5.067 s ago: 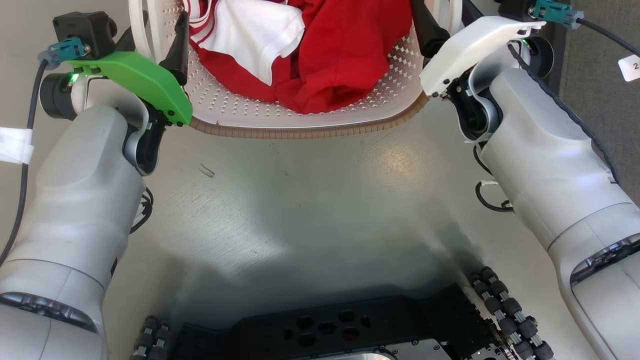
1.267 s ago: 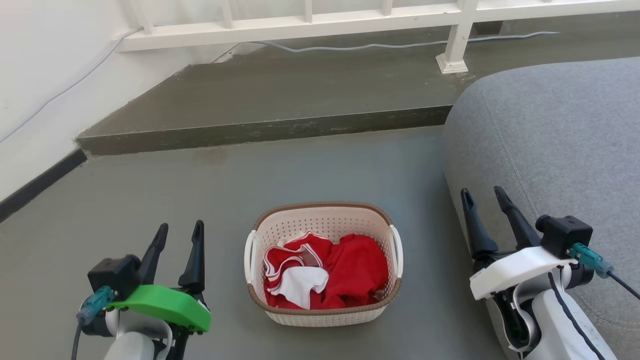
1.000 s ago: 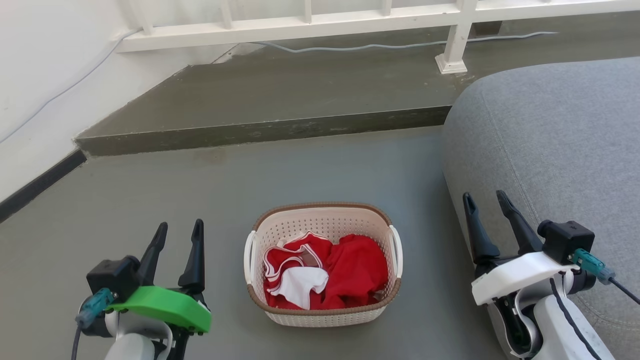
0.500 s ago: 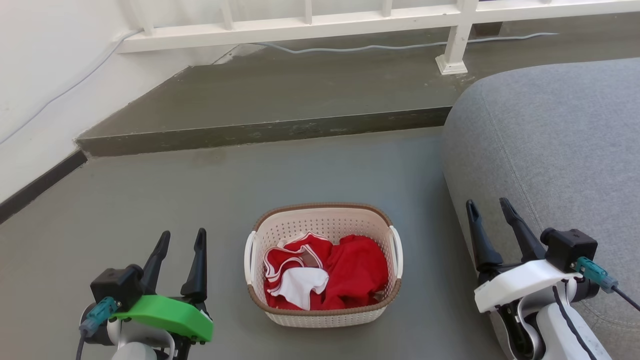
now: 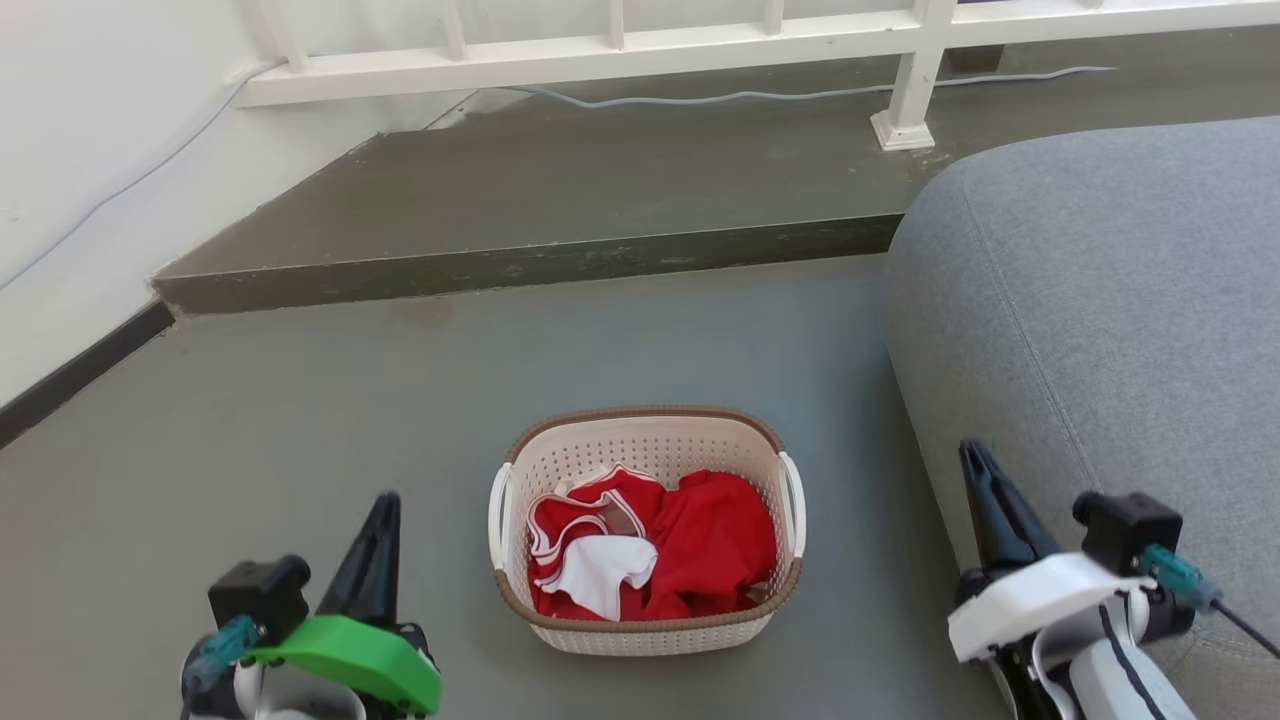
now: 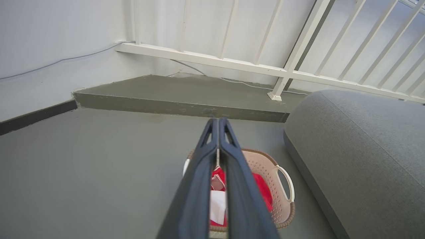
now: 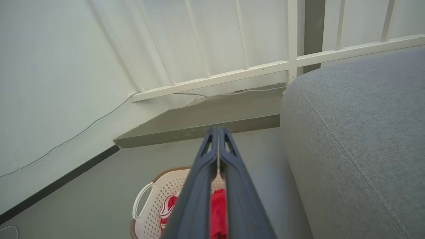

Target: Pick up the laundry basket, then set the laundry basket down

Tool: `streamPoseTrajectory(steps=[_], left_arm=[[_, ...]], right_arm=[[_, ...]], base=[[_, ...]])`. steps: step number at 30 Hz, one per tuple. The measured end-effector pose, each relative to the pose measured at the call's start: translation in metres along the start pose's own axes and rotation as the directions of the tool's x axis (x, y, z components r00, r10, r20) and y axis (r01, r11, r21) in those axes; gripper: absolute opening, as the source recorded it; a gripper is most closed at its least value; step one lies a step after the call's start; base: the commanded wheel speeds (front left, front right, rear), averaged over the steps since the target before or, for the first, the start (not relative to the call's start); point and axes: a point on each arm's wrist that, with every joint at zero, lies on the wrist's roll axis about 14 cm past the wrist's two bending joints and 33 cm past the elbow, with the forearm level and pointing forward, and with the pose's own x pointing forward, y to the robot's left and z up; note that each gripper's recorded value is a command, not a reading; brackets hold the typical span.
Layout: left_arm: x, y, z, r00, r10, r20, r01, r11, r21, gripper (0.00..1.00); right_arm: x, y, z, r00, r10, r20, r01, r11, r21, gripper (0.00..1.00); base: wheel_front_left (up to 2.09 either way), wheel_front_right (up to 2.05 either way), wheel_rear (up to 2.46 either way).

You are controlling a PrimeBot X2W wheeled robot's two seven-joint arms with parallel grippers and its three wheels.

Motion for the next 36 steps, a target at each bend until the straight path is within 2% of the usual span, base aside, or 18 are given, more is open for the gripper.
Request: streamPoseTrajectory(steps=[8, 15, 25, 36], left_arm=[[-0.005, 0.005, -0.005, 1.0, 0.025, -0.013, -0.026, 0.998, -0.061, 0.0], [-0.005, 0.012, -0.002, 0.998, 0.06, -0.009, -0.061, 0.984, -0.165, 0.0], [-0.006, 0.021, 0.001, 0.995, 0.1, -0.015, -0.1, 0.957, -0.271, 0.0], [-0.008, 0.032, 0.002, 0.99, 0.139, -0.028, -0.139, 0.908, -0.395, 0.0]], right_arm=[[-0.004, -0.007, -0.008, 0.999, -0.031, -0.03, 0.033, 0.998, 0.057, 0.0], [-0.004, -0.017, -0.008, 0.996, -0.075, -0.044, 0.081, 0.983, 0.166, 0.0], [-0.004, -0.025, -0.009, 0.992, -0.113, -0.062, 0.126, 0.944, 0.305, 0.0], [-0.003, -0.034, -0.01, 0.986, -0.144, -0.082, 0.166, 0.885, 0.436, 0.0]], base=[[0.0, 0.0, 0.0], [0.0, 0.0, 0.0], [0.0, 0.0, 0.0], [0.0, 0.0, 0.0]])
